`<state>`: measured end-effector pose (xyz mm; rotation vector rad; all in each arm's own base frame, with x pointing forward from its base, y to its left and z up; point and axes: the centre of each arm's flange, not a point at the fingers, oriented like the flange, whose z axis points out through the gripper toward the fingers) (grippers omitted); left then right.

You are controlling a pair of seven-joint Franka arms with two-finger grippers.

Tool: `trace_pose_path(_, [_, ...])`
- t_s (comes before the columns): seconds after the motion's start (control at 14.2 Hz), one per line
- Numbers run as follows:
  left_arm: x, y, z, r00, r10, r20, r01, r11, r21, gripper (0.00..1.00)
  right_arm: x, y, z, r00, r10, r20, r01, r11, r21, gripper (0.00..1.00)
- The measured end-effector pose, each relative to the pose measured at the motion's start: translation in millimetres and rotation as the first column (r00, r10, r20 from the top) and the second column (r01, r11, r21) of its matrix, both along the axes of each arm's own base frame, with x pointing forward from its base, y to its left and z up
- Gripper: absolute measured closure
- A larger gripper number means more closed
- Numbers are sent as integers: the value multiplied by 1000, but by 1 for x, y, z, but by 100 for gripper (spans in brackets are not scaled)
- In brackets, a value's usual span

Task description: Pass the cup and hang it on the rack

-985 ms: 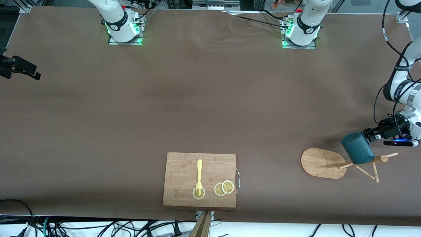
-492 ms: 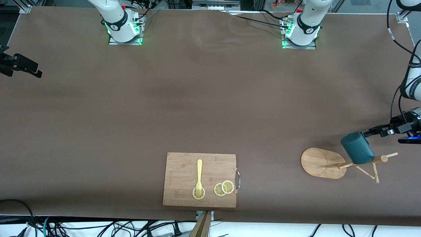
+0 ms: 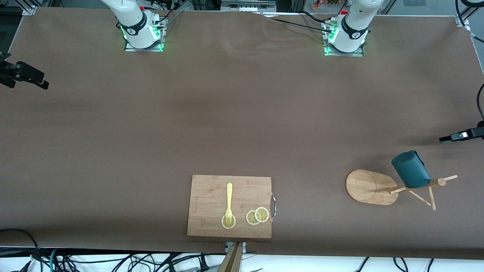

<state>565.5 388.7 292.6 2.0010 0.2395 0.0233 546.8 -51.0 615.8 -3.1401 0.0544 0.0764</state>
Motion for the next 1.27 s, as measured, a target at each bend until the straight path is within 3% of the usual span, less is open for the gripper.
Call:
trace_pose_path(0.28, [-5,14,72,996,-85,8,83,987,138,0,0,2,0,1000,3,-1,-3,1000,0,0])
trace_pose_path(0.49, [-4,11,135,993,-116,-12,115,956,270,0,-1,4,0,1000,7,-4,-7,1000,0,0])
trace_pose_path(0.63, [0,-14,193,988,-152,-21,148,905,398,0,-1,4,0,1000,7,-5,-7,1000,1,0])
trace_pose_path(0.91, [10,-98,294,977,-203,-63,198,767,610,0,-1,4,0,1000,7,-5,-7,1000,1,0])
trace_pose_path(1.13, [17,-182,344,974,-185,-129,221,673,706,0,-1,4,0,1000,7,-6,-7,1000,1,0])
trace_pose_path(1.27, [19,-238,364,973,-157,-170,231,636,737,0,-1,4,0,1000,7,-7,-7,1000,1,0])
